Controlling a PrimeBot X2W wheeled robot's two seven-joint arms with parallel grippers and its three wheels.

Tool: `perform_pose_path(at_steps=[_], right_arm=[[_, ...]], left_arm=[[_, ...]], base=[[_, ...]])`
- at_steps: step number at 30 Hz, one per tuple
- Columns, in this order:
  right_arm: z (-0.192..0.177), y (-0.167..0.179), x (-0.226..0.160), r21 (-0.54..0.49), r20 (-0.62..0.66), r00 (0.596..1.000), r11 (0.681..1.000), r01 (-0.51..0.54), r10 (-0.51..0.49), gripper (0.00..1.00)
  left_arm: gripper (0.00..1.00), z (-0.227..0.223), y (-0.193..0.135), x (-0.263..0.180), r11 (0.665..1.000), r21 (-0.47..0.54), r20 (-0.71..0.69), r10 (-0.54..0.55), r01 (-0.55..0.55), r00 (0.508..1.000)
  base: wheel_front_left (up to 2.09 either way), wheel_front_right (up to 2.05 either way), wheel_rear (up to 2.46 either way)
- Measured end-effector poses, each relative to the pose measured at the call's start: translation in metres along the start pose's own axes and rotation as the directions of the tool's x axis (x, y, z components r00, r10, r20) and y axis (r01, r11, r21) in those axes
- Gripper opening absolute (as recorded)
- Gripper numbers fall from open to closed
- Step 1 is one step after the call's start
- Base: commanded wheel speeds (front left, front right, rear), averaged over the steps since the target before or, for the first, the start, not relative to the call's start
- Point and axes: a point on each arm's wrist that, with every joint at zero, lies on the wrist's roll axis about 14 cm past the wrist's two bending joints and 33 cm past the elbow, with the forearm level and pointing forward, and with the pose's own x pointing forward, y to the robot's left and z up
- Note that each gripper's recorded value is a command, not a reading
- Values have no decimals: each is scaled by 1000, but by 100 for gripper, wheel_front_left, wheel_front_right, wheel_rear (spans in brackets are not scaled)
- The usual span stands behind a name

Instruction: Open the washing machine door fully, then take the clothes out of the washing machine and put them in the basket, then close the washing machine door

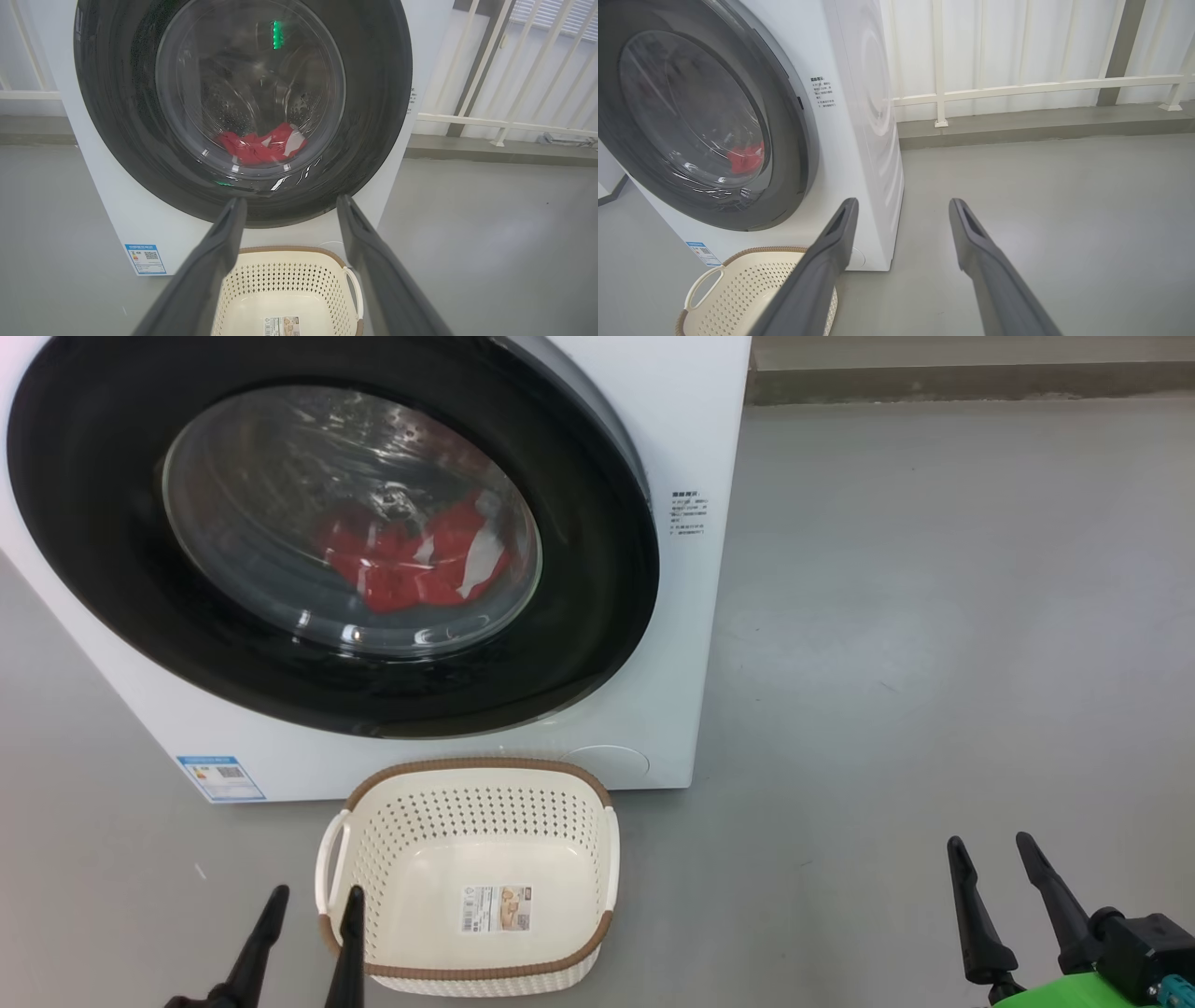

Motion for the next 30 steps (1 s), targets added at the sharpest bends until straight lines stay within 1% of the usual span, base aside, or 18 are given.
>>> perform_pose_path(at_steps=[7,12,22,23,24,25,26,30], right_arm=[[0,-8,-1,24,4,999,999,33,-33,100],[-1,-7,-2,30,1,999,999,36,-36,100],[-6,-7,-6,34,-13,999,999,36,-36,100],[-6,-6,-6,41,-15,999,999,34,-33,63],[-7,-4,-5,53,-15,999,998,32,-31,35],[-7,-2,-4,71,-14,1000,997,28,-27,16],[-7,1,-2,96,-12,1000,995,22,-21,0],[6,17,16,213,34,999,977,-13,6,0]], left_arm=[[100,-8,10,-3,997,-60,-21,39,-41,999],[100,-9,14,-4,996,-70,-26,54,-56,998],[100,-10,13,-4,996,-68,-27,50,-52,998],[100,-10,13,-4,996,-67,-28,49,-51,998],[100,-11,13,-4,996,-67,-30,49,-51,998],[100,-11,12,-4,996,-66,-32,49,-51,998],[100,-12,12,-3,997,-66,-34,48,-50,998],[100,-15,9,-1,997,-67,-44,39,-42,998]], base=[[0,0,0],[0,0,0],[0,0,0],[0,0,0],[0,0,0],[0,0,0],[0,0,0],[0,0,0]])
